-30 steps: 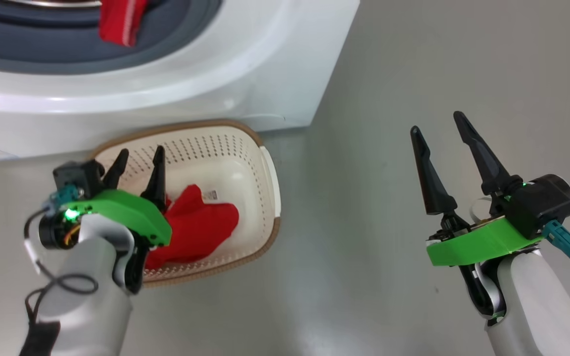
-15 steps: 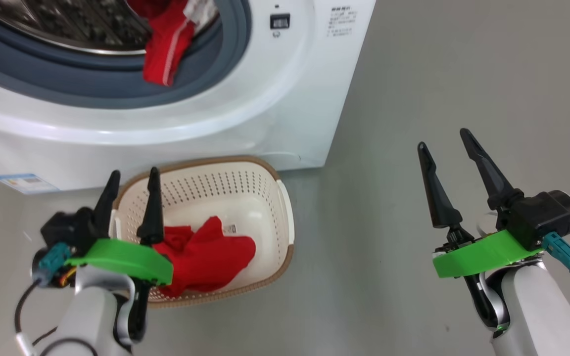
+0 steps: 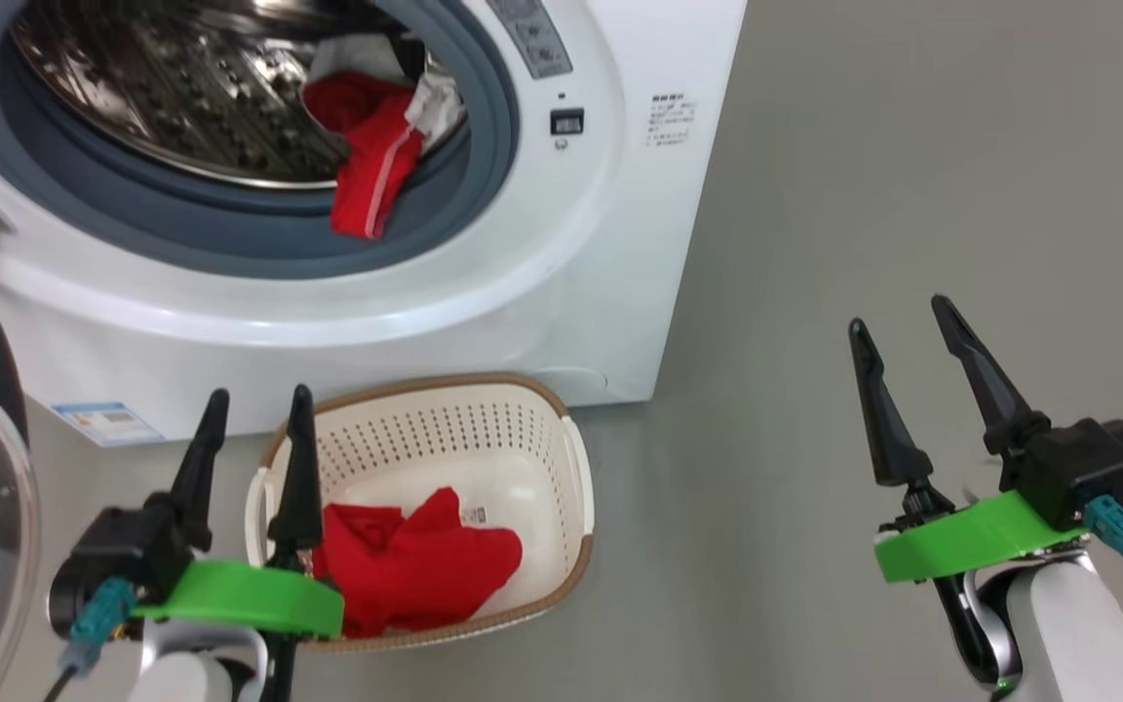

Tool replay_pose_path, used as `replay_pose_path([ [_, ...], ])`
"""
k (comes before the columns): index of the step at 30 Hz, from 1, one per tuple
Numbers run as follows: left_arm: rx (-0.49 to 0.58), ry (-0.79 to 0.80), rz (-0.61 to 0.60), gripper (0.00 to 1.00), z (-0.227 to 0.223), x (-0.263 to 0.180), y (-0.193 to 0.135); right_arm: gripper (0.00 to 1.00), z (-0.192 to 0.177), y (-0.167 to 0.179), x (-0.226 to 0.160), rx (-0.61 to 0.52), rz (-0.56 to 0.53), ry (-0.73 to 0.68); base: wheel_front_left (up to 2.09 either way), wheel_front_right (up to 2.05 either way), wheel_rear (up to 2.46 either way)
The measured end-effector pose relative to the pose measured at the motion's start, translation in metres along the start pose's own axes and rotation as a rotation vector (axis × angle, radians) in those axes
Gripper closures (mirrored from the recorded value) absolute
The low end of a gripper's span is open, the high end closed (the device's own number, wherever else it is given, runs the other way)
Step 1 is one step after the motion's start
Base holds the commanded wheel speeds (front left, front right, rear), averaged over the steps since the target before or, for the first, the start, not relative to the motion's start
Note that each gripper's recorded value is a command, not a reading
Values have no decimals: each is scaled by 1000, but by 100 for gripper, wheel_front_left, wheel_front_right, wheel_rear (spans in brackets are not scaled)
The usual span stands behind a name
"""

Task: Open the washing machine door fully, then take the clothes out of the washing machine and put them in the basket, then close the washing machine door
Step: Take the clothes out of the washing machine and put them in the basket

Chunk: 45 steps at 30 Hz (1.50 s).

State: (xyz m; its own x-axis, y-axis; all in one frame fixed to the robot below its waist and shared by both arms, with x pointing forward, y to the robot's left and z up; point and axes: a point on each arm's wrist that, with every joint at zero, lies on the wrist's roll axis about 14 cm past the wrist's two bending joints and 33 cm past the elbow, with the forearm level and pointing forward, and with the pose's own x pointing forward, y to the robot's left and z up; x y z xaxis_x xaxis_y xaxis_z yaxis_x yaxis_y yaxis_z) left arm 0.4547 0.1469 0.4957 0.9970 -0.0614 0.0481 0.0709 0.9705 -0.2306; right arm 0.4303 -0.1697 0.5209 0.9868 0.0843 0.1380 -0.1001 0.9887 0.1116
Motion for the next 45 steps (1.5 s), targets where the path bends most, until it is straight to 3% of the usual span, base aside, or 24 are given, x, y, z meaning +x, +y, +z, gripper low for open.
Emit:
replay_pose_path([
  [25,11,-68,5,0,36,-61,-8,0,24,-18,-53,-53,-69,-36,0,0,0],
  [45,25,-28,10,0,28,-59,-1,0,19,-16,-51,-49,-61,-23,0,0,0],
])
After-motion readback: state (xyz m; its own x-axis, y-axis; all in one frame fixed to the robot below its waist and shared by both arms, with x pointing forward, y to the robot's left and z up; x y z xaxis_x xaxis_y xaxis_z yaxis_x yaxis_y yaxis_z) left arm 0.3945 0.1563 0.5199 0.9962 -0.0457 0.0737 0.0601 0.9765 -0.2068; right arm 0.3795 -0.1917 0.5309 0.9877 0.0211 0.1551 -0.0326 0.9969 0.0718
